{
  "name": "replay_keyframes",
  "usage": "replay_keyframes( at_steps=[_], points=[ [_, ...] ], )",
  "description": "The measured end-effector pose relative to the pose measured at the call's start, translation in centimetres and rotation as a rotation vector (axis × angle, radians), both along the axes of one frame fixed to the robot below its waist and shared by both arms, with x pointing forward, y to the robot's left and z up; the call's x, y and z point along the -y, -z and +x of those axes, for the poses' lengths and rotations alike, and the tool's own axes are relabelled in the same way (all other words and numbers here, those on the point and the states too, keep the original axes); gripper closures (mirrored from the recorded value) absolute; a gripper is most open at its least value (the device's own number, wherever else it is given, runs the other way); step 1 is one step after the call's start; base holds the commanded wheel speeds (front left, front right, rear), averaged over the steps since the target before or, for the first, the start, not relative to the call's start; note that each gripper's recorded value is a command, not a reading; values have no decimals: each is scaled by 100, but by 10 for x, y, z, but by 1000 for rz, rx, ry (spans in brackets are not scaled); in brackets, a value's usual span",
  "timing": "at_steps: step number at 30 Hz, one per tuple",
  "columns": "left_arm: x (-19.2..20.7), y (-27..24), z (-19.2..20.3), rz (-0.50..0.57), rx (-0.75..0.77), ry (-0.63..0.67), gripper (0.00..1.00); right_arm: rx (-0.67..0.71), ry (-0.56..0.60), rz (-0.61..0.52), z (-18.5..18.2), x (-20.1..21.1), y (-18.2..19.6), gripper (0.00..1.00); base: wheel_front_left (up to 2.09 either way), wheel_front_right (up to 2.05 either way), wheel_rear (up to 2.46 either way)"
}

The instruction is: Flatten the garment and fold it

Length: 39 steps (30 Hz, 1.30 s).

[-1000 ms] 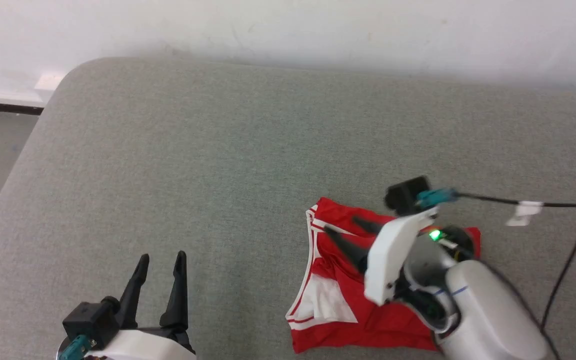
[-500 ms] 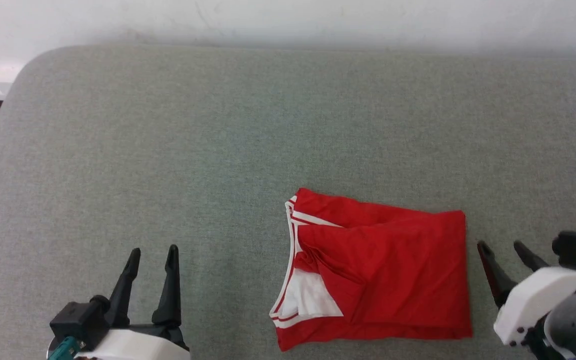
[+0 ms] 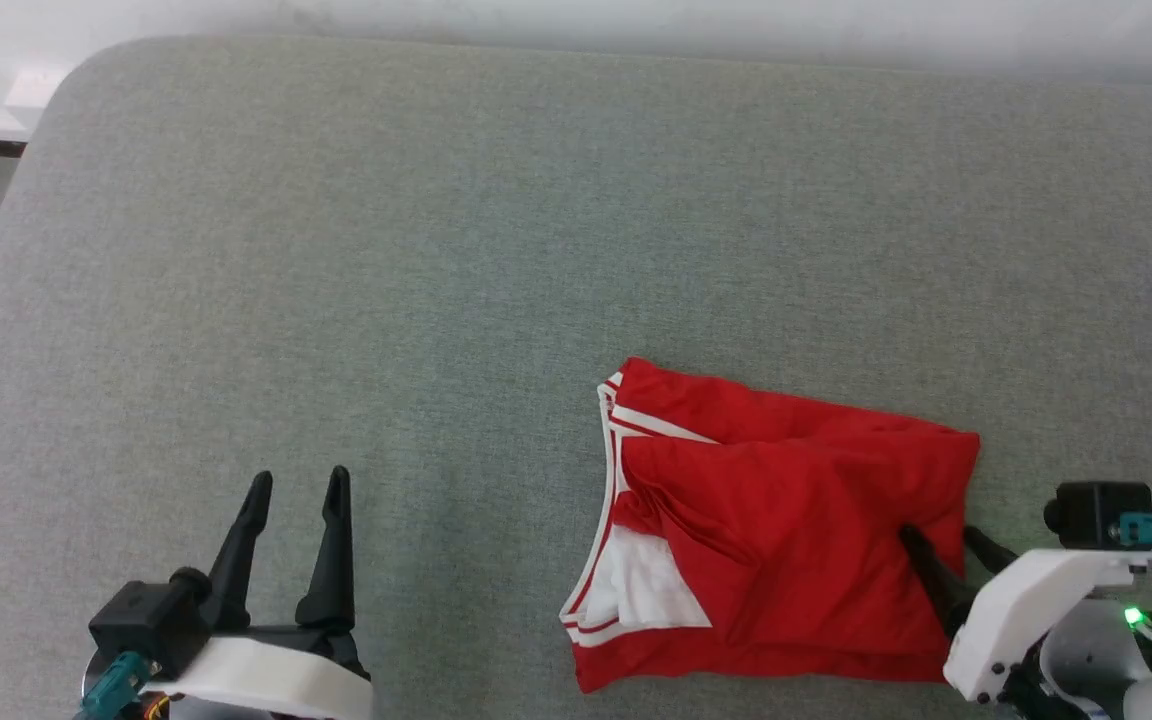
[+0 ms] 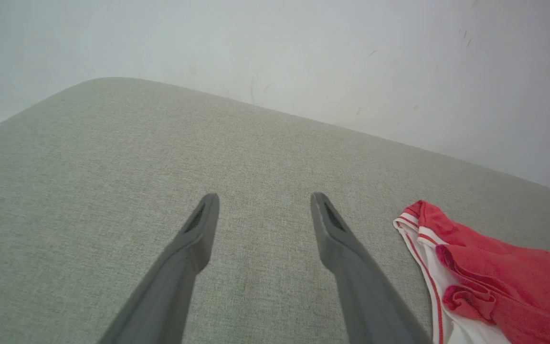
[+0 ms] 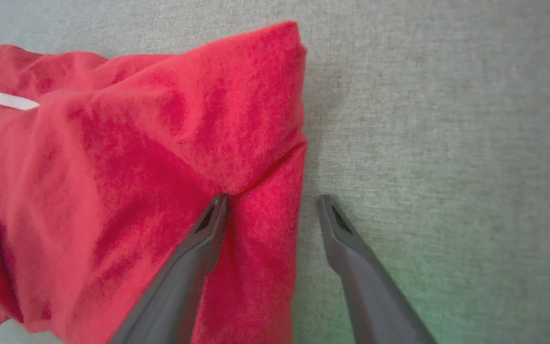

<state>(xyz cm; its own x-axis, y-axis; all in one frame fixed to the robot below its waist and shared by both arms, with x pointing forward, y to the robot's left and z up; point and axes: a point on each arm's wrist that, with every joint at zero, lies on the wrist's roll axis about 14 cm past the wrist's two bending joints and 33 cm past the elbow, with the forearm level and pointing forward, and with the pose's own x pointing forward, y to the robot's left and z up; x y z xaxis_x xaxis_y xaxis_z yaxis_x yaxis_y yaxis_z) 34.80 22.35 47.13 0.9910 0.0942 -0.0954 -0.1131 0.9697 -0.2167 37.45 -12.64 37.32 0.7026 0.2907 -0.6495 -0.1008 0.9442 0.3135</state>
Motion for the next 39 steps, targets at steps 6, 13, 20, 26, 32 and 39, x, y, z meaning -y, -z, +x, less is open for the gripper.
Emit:
replay_keyframes(
  at_steps=[6, 13, 20, 26, 32, 39],
  points=[
    [-3, -4, -1, 4, 11, -10, 0, -18, -7, 6, 10, -4, 5, 100, 0, 0, 0],
    [4, -15, 2, 1, 48, 14, 0, 23, -2, -37, 13, 3, -7, 100, 0, 0, 0],
    [24, -23, 13, -10, 73, 77, 0, 94, 9, -208, 21, 54, -35, 100, 0, 0, 0],
    [48, -26, 25, -23, 86, 157, 0, 129, 22, -323, 24, 91, -61, 100, 0, 0, 0],
    [72, -30, 38, -29, 99, 238, 0, 163, 46, -455, 26, 133, -90, 100, 0, 0, 0],
    [104, -35, 54, -53, 122, 334, 0, 184, 91, -604, 24, 184, -121, 100, 0, 0, 0]
  ],
)
